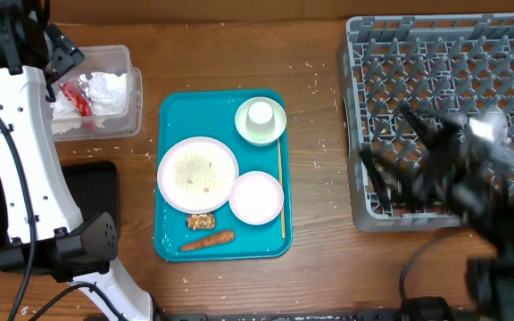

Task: Sort waste into correct bins and load items into the dishwasher
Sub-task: 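Reach the right gripper over the teal tray toward the white cup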

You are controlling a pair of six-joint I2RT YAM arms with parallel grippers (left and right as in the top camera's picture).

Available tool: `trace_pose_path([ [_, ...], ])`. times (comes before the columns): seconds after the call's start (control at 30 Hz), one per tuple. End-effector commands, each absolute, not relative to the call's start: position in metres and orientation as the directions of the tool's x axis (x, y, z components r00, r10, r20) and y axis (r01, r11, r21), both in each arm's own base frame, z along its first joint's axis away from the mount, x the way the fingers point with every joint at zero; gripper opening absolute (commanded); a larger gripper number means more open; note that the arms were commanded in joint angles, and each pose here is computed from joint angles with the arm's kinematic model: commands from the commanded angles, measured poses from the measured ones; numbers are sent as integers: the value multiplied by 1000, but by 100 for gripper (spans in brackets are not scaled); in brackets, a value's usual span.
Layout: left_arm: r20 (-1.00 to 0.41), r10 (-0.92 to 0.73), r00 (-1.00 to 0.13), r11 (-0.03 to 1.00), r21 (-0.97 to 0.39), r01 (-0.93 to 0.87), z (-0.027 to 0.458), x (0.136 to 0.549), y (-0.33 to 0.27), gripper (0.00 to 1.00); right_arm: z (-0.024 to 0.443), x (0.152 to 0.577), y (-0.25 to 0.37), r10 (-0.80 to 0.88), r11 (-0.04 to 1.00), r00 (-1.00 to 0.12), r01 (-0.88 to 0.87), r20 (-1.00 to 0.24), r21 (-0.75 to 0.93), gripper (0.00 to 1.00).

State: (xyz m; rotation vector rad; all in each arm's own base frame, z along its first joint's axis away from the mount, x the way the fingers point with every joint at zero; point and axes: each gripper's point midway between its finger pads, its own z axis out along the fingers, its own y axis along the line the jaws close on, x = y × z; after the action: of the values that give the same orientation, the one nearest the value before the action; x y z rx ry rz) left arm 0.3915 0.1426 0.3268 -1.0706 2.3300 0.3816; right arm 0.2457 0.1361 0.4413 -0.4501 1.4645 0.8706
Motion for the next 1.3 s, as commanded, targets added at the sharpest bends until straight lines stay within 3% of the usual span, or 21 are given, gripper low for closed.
trace_pose_path([
  [0.0, -576, -619, -534, 635, 32, -772, 323, 393, 143, 100, 453, 287, 154, 146, 588, -205, -768, -968, 252, 100],
  [0.13, -576, -619, -533, 635, 32, -772, 323, 393, 143, 100, 438, 331, 180, 41, 584, -343, -754, -938, 301, 100],
  [0.23, -577, -619, -533, 635, 32, -772, 323, 393, 143, 100, 407, 362, 198, -9, 650, -486, -667, -874, 364, 100],
  [0.33, -577, -619, -533, 635, 32, -772, 323, 393, 143, 100, 357, 383, 215, -124, 737, -587, -594, -800, 322, 100],
  [0.43, -577, -619, -533, 635, 32, -772, 323, 393, 143, 100, 307, 389, 231, -208, 785, -680, -545, -703, 296, 100],
  [0.57, -577, -619, -533, 635, 32, -772, 323, 393, 143, 100, 250, 359, 275, -315, 699, -789, -568, -527, 433, 100],
  [0.67, -577, -619, -533, 635, 32, -772, 323, 393, 143, 100, 225, 353, 286, -352, 695, -814, -558, -462, 454, 100],
  [0.8, -577, -619, -533, 635, 32, -772, 323, 393, 143, 100, 217, 371, 297, -323, 700, -810, -552, -489, 453, 100],
  [1.0, -577, -619, -533, 635, 32, -772, 323, 393, 143, 100, 195, 426, 272, -138, 913, -829, -319, -542, 255, 100],
  [1.27, -577, -619, -533, 635, 32, -772, 323, 393, 143, 100, 142, 451, 280, -178, 961, -807, -266, -563, 78, 100],
])
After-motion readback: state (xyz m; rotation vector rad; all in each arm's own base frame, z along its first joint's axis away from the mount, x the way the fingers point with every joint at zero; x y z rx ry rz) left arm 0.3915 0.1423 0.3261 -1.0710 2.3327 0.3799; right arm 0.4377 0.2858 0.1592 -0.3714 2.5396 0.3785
